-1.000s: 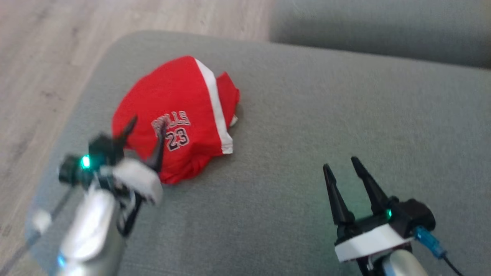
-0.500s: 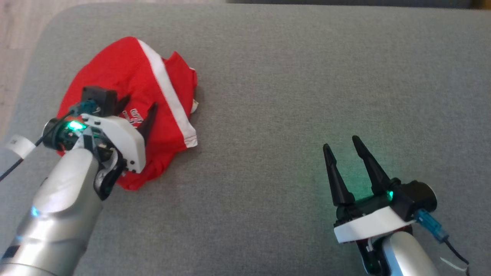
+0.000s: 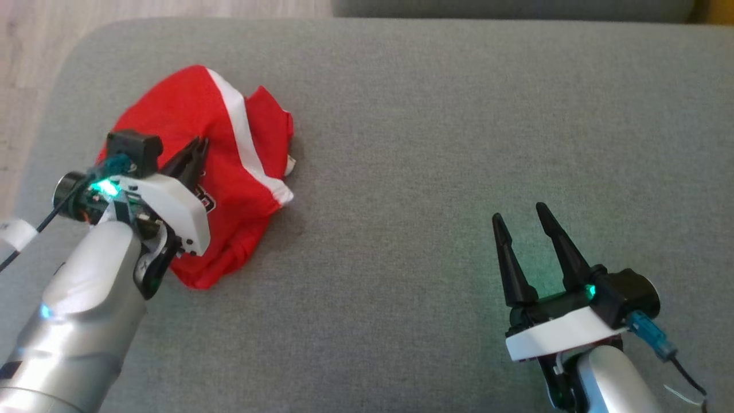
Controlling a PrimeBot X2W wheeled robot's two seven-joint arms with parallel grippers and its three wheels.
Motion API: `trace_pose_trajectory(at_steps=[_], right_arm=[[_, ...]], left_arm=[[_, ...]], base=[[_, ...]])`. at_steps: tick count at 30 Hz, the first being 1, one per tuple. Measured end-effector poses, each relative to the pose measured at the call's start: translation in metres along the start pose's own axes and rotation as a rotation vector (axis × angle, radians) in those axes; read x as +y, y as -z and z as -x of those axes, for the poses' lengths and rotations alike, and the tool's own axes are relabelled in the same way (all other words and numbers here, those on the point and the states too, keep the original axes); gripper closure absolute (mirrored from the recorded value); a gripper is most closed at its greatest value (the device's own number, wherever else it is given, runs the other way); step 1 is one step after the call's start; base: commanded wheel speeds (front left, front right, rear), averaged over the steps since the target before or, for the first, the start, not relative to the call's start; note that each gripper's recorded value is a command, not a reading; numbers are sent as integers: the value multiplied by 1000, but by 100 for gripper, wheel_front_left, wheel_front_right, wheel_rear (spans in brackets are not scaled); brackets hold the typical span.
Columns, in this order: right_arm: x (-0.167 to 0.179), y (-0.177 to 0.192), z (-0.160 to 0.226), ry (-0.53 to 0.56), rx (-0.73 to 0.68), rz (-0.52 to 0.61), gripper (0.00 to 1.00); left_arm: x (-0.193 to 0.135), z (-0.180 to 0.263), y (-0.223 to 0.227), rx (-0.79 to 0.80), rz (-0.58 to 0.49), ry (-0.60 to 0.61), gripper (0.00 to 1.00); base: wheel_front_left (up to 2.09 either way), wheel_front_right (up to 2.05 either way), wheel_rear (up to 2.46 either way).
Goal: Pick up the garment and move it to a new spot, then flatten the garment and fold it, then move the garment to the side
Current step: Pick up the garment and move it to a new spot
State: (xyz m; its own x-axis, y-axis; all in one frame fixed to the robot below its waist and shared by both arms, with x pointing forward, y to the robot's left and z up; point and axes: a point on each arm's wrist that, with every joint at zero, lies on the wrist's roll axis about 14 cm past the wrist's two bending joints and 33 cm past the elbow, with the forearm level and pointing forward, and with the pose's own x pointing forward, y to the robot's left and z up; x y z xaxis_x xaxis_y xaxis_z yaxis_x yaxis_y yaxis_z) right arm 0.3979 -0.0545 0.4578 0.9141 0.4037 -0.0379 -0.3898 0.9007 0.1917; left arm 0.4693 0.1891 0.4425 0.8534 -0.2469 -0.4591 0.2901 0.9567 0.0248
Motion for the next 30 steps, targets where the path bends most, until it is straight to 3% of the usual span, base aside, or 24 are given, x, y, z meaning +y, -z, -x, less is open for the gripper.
trace_pose_trajectory(at_steps=[5,11,15,23,30], right_arm=[[8,-12,2,-20,-31,11,0],[16,-23,10,-30,-58,11,0],[17,-24,19,-24,-62,6,0],[3,-34,30,30,-91,-1,0],[-21,-42,48,122,-123,-18,0]], left_arm=[[4,19,-41,-172,-8,-6,100],[0,63,-137,-551,15,6,100],[-16,96,-188,-718,-7,43,100],[-73,109,-226,-797,-13,198,100],[-157,88,-231,-760,-10,428,100]], base=[[0,0,0],[0,0,0],[0,0,0],[0,0,0],[0,0,0]])
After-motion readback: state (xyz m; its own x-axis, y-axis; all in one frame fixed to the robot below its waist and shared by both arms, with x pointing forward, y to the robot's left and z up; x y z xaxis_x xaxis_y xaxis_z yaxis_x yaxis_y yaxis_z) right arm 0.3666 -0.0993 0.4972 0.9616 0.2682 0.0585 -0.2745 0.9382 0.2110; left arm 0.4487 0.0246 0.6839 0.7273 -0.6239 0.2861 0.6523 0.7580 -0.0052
